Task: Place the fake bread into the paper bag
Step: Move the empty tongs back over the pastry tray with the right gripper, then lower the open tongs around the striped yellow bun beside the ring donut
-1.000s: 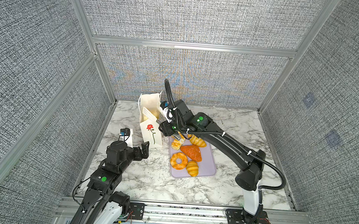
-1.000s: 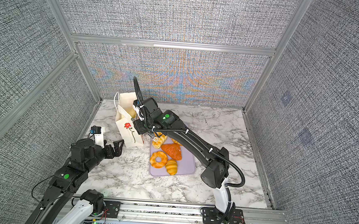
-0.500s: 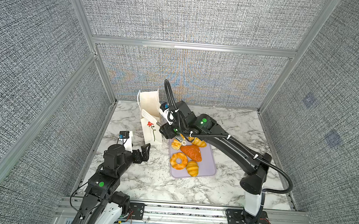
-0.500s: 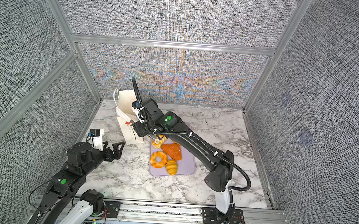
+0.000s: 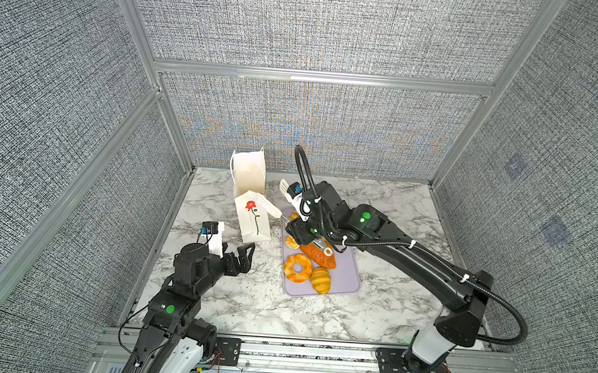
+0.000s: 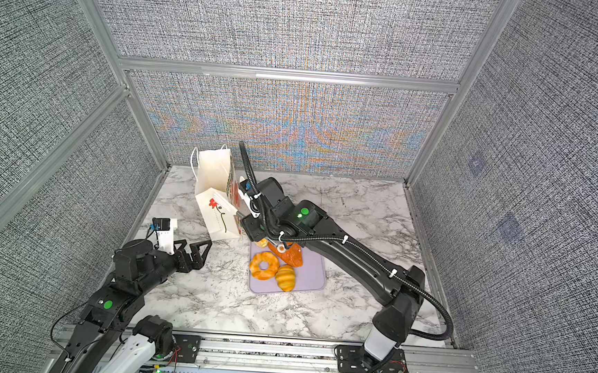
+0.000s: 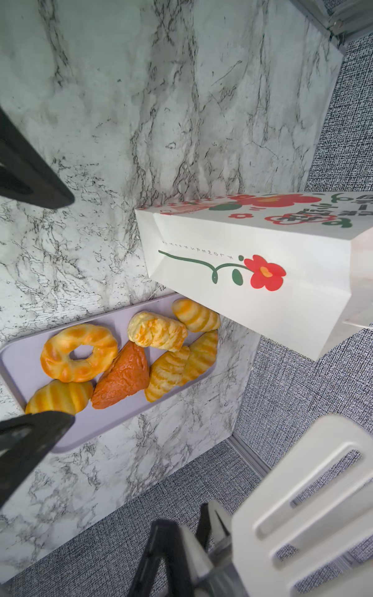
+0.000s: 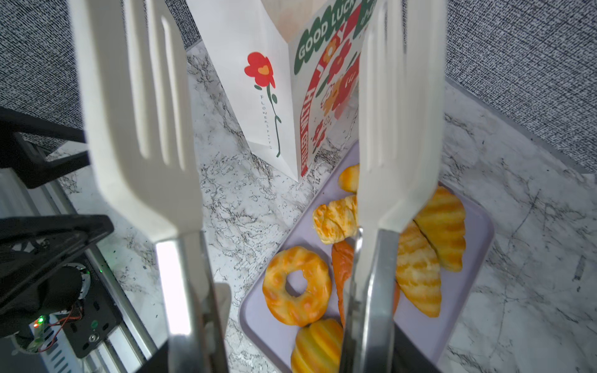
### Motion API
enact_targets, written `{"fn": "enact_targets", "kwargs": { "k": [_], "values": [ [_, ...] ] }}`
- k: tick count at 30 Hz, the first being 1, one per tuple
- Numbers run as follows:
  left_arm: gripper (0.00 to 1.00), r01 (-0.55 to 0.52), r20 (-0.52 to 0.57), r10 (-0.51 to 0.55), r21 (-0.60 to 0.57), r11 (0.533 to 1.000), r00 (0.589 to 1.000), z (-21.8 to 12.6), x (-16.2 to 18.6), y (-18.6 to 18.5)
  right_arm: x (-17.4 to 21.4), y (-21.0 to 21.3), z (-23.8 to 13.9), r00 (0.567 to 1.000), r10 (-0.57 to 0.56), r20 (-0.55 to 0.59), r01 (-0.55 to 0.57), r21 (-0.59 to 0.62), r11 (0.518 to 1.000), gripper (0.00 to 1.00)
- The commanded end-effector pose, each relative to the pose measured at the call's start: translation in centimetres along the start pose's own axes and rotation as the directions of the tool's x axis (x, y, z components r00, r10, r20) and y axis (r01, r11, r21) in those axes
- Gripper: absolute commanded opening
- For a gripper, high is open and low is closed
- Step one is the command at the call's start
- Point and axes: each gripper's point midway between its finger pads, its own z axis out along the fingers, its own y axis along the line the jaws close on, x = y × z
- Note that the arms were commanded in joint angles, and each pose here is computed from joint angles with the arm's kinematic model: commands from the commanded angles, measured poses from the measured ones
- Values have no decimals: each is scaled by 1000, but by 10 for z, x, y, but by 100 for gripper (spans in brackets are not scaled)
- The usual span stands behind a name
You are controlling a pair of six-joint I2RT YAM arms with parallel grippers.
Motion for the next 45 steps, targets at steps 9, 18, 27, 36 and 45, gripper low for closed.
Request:
{"fn": "enact_targets", "kwargs": {
  "k": [9,18,27,36,45],
  "values": [
    [99,4,27,-7,93,996,1000,3,-2,-20,31,-16,-14,997,76,14,-76,60,995,64],
    [99,-7,15,5,127,992,1000,10,9,-35,73,-28,-19,990,136,-33,-132,107,986,64],
    [99,5,-20,-3,142,990,1000,22,29,-46,126,-37,-23,967,233,-101,-216,154,964,64],
    [99,9,-42,-3,145,989,999,25,43,-50,180,-37,-21,935,298,-190,-260,203,944,64],
    [99,8,-73,1,124,992,997,29,61,-49,217,-29,-24,910,335,-244,-282,227,932,64]
  ]
}}
